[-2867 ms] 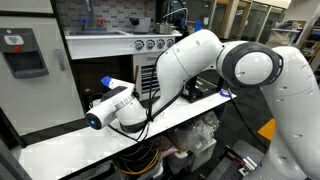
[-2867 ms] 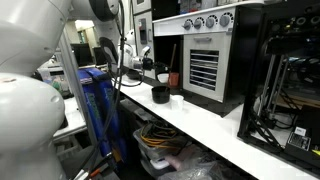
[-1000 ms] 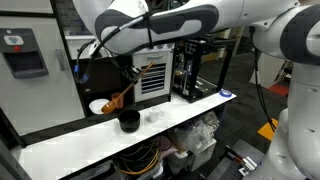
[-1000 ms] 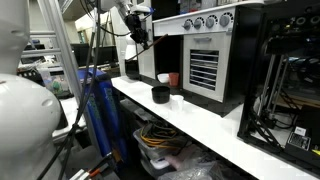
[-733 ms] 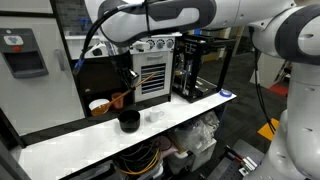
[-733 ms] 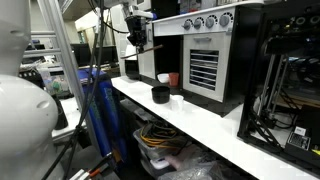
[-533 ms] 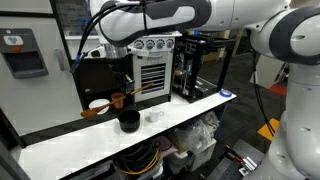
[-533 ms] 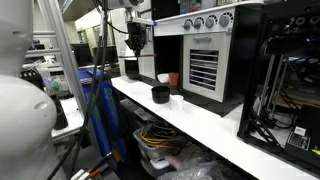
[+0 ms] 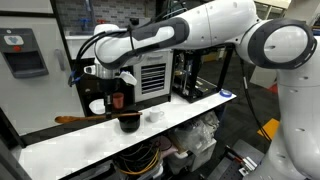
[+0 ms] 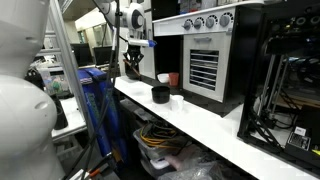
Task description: Use the spoon to stir the black cup
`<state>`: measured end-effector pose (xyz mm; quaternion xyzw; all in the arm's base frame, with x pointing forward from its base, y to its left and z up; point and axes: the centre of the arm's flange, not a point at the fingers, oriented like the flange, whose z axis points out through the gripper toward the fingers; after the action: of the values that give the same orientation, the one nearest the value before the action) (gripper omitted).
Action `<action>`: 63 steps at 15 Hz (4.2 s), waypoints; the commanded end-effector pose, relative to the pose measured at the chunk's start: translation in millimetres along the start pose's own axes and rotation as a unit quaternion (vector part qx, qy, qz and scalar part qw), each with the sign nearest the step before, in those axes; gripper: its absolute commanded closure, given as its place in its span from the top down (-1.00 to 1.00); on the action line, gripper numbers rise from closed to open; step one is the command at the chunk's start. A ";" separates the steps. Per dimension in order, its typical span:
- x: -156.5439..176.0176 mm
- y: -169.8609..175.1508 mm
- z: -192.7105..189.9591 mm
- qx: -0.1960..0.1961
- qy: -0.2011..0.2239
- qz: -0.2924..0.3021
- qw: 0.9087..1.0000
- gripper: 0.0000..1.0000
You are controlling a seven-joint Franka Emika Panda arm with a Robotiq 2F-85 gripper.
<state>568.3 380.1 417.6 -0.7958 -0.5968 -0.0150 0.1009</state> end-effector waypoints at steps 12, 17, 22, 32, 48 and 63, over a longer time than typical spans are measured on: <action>48.2 29.0 122.0 -0.056 -0.002 0.087 0.995 -0.93; 59.4 42.3 140.3 -0.051 -0.005 0.077 0.996 -0.93; 60.7 51.9 158.4 -0.044 -0.011 0.066 0.997 -0.93; 49.6 59.4 176.5 -0.058 -0.045 0.047 0.996 -0.93; 35.4 37.0 121.1 -0.048 -0.084 0.016 0.995 1.00; -84.2 -44.4 -55.7 -0.105 -0.089 0.074 0.988 1.00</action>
<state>555.0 350.3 457.6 -0.8309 -0.5555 0.0033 -0.0330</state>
